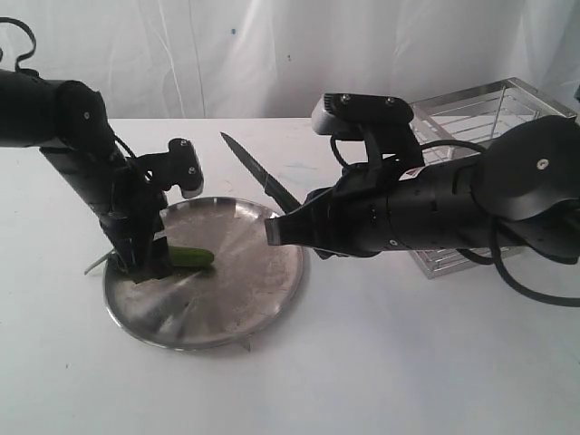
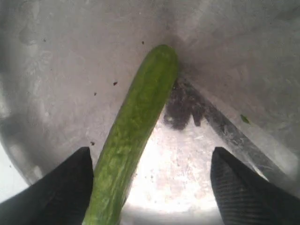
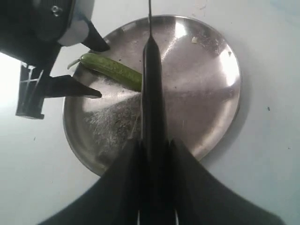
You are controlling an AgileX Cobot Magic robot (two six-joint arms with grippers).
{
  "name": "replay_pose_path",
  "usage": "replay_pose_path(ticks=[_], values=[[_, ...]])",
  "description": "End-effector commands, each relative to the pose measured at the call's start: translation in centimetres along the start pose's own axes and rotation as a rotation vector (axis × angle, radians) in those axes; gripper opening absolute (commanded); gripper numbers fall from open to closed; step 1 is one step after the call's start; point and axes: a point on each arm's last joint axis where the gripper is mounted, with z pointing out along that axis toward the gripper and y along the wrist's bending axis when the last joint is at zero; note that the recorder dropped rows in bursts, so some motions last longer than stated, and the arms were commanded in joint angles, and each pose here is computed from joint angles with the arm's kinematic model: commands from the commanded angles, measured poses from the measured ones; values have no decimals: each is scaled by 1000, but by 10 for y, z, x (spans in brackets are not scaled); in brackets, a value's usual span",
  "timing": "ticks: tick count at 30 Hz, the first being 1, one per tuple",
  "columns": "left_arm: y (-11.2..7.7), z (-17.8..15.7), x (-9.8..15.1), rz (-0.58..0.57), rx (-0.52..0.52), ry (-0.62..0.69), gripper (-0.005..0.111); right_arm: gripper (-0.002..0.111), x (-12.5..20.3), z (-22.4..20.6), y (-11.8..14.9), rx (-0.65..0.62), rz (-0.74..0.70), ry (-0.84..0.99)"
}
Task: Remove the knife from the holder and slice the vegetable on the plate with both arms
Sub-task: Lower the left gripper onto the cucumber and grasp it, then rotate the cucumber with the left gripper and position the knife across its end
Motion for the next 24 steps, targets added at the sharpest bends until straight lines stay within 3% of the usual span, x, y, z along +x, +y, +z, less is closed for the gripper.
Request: replay_pose_path(ticks=[1,6,9,17,21,24], values=[[6,12,-3,-1,30,8,71,0,-6,-4,0,4,-12,-27],[10,27,-3,16,45,37,71,0,-6,-4,0,5,-12,-29],[10,36,0,28,55,61,65,0,-7,-4,0,4,-13,-33],[9,42,3,-8,61,86,28,0,-13,-5,3,-10,-16,-42],[7,35,3,-64,78,99,3,0,-14,-5,3,-6,-23,-47],[7,16,0,-160,52,81,0,0,-13,-5,2,-2,-55,-39]])
